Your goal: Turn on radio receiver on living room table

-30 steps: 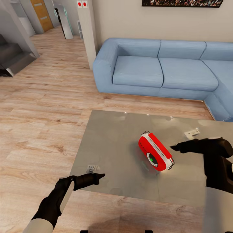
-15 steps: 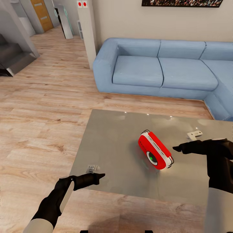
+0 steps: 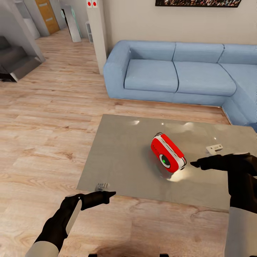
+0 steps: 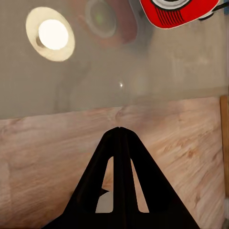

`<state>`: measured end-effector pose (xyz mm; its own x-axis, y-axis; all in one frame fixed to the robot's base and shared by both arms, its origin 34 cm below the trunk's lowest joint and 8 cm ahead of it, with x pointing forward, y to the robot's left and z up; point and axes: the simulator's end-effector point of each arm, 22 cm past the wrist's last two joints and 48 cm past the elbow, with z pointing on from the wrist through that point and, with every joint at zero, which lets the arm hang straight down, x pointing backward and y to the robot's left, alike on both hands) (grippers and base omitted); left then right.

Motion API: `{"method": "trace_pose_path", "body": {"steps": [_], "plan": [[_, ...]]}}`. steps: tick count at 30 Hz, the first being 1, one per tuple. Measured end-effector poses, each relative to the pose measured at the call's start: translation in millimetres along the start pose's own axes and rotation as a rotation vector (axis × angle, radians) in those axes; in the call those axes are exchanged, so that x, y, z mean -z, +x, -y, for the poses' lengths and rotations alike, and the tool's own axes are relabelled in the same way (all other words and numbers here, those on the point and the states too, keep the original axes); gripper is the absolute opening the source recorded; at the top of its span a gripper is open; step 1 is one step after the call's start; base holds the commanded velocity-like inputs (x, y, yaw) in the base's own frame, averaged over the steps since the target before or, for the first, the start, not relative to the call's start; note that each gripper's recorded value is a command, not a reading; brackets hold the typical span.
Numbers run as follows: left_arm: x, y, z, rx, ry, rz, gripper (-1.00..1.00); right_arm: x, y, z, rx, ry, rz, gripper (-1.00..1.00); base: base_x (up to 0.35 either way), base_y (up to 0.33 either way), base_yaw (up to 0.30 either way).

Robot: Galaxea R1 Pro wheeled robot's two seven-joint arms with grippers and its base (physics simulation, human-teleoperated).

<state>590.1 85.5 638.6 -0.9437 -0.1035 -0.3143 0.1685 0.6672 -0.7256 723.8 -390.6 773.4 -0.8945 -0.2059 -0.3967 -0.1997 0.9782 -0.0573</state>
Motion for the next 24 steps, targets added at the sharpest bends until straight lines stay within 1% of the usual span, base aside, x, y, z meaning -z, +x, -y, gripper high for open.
{"method": "trace_pose_path", "body": {"steps": [11, 24], "plan": [[1.0, -3, 3, -0.005, 0.003, 0.006, -1.00, 3.0, -3, -1, -0.001, 0.001, 0.009, 1.00, -0.022, 0.000, 0.024], [6.0, -13, 9, -0.024, 0.004, 0.022, -1.00, 13.3, -9, 3, -0.002, 0.010, 0.028, 1.00, 0.000, 0.000, 0.112]]}}
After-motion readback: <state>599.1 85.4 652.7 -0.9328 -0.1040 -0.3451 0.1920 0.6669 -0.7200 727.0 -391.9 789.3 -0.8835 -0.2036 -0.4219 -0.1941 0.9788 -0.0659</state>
